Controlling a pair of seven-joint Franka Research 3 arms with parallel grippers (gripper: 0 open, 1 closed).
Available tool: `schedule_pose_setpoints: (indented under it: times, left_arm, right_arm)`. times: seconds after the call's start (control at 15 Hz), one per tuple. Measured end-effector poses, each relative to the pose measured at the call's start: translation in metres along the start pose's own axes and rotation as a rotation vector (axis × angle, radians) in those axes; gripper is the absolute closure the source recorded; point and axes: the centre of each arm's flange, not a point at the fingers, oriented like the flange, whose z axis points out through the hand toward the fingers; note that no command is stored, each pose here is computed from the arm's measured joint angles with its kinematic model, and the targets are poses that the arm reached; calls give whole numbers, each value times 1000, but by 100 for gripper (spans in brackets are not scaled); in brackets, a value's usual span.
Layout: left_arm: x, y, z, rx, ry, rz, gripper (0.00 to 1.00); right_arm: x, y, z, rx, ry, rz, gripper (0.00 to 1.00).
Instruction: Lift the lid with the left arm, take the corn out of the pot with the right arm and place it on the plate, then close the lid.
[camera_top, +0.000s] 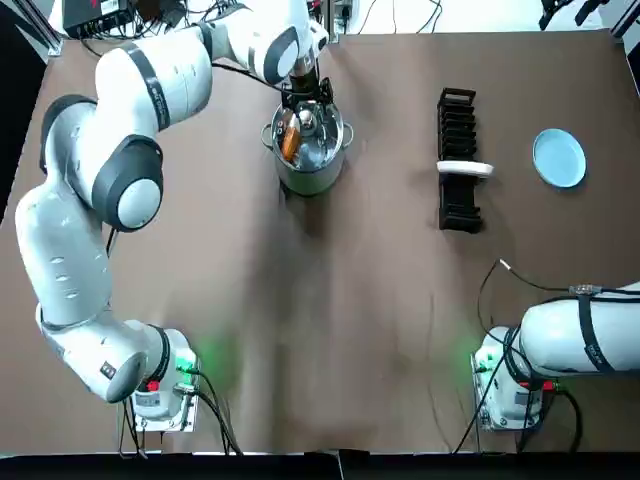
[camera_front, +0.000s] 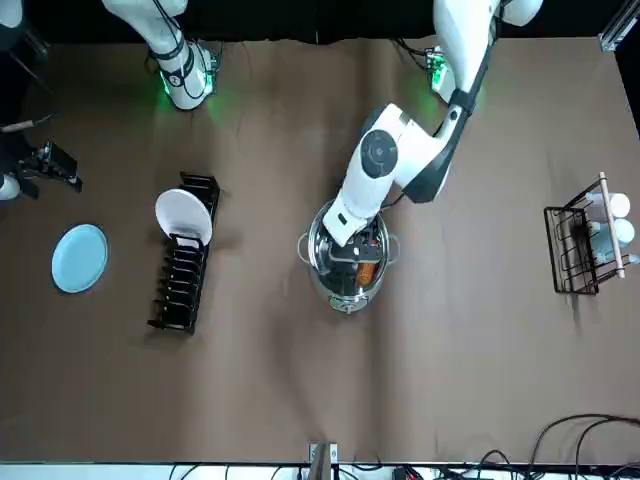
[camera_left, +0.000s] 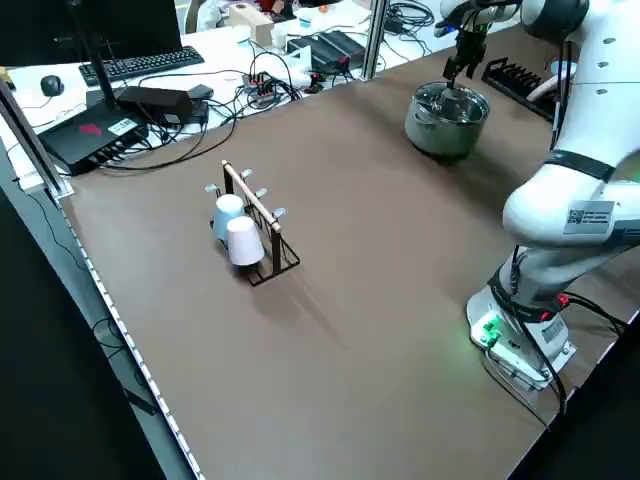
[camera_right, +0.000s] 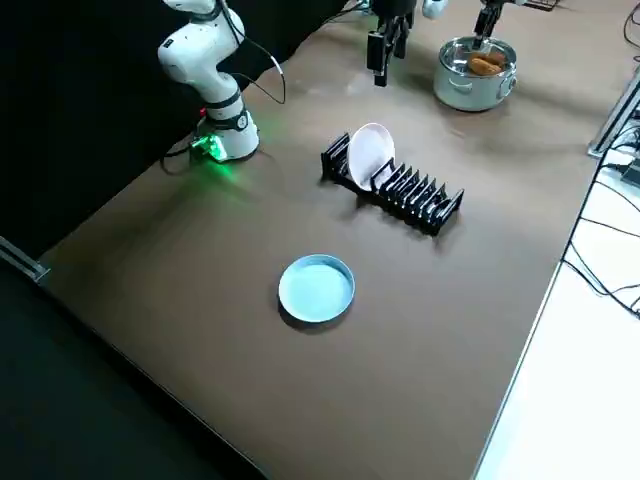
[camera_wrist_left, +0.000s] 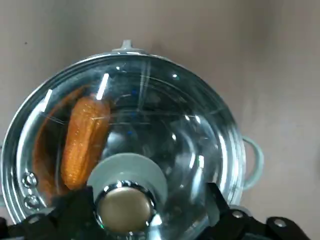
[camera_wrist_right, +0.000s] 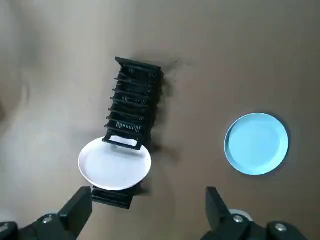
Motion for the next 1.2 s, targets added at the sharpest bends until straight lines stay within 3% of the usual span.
schedule_pose_setpoints:
  times: [0.53,0.6,0.73,0.8,0.93,1.2]
  left_arm:
    - [3,-5,16,44,10,16,7]
    - [4,-6,15,46,13,17,11]
    - [6,-6,13,49,18,18,29]
    - [6,-6,13,49,18,18,29]
    - [6,-7,12,53,20,20,41]
    - [4,-7,12,65,3,20,42]
  right_arm:
    - [0,1,1,0,-2,2,0]
    - [0,4,1,0,0,7,0]
    - [0,12,3,-1,2,22,0]
    - [0,17,4,-1,-2,31,0]
    - [-1,28,8,0,-8,50,0]
    - [-1,30,11,1,-14,52,0]
